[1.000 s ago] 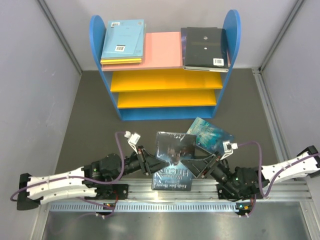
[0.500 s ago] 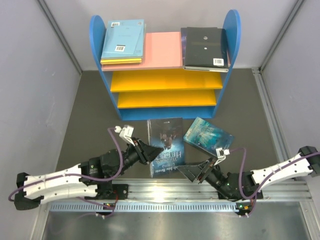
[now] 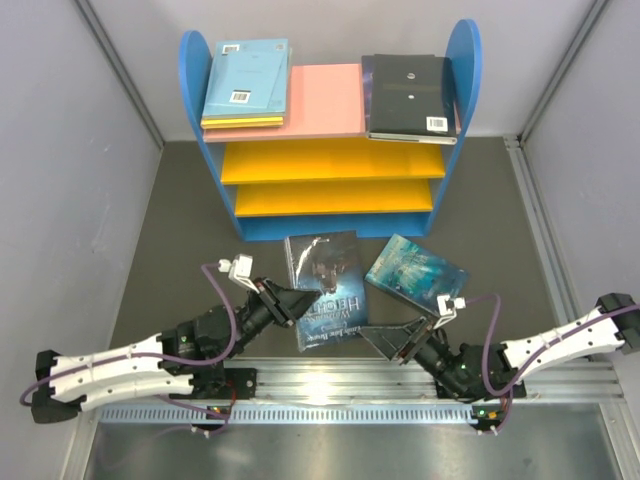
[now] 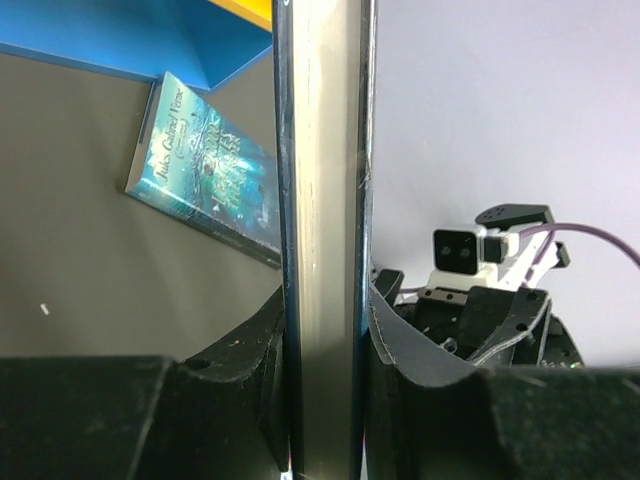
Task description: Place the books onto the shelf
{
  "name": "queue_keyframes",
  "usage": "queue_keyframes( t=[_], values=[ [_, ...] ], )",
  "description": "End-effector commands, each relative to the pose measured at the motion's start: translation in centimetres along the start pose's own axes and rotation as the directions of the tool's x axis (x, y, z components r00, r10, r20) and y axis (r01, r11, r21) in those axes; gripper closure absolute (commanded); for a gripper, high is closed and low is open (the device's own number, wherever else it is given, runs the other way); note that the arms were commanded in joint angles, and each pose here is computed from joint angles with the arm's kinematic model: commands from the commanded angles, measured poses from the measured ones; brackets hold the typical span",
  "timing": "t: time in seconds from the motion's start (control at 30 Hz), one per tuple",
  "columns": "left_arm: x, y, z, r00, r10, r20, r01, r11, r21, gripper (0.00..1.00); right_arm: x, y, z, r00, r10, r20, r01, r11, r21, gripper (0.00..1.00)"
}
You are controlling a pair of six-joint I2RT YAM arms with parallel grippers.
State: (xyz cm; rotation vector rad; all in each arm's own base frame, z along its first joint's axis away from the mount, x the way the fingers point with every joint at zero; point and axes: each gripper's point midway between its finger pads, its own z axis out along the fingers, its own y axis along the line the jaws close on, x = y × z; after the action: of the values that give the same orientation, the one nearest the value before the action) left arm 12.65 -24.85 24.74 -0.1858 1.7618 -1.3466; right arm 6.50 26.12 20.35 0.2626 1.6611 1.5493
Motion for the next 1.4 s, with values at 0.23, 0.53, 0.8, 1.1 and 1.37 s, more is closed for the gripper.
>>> queue_keyframes(
  t=[0.23, 0.53, 0.8, 1.1, 1.37],
  values=[
    [-4.1, -5.6, -0.6, 0.958, -0.264, 0.115, 0.230, 0.941, 0.247, 1.00, -1.3, 1.4, 0.0, 0.996, 0.083, 0.036, -0.081, 0.996, -0.048, 0.04],
    [-2.5, -3.9, 0.3, 0.935, -0.342, 0.095, 0.307, 0.912, 0.272, 1.00, -1.4, 2.5, 0.8, 0.997, 0.068, 0.030, -0.064, 0.991, -0.121, 0.48],
    [-1.6, -2.3, 0.8, 0.929, -0.360, 0.085, 0.330, 0.910, 0.250, 1.00, -1.5, 2.8, 1.8, 0.998, 0.067, 0.019, -0.063, 0.984, -0.168, 0.60],
    [0.5, 2.1, 1.5, 0.914, -0.396, 0.088, 0.378, 0.910, 0.168, 1.00, -1.5, 3.4, 2.3, 0.997, 0.071, 0.018, -0.065, 0.971, -0.229, 1.00],
    [1.5, 3.8, 2.5, 0.959, -0.278, 0.059, 0.274, 0.959, 0.070, 0.66, -3.4, 2.1, 3.1, 0.993, 0.088, 0.077, -0.072, 0.979, -0.191, 1.00]
  ],
)
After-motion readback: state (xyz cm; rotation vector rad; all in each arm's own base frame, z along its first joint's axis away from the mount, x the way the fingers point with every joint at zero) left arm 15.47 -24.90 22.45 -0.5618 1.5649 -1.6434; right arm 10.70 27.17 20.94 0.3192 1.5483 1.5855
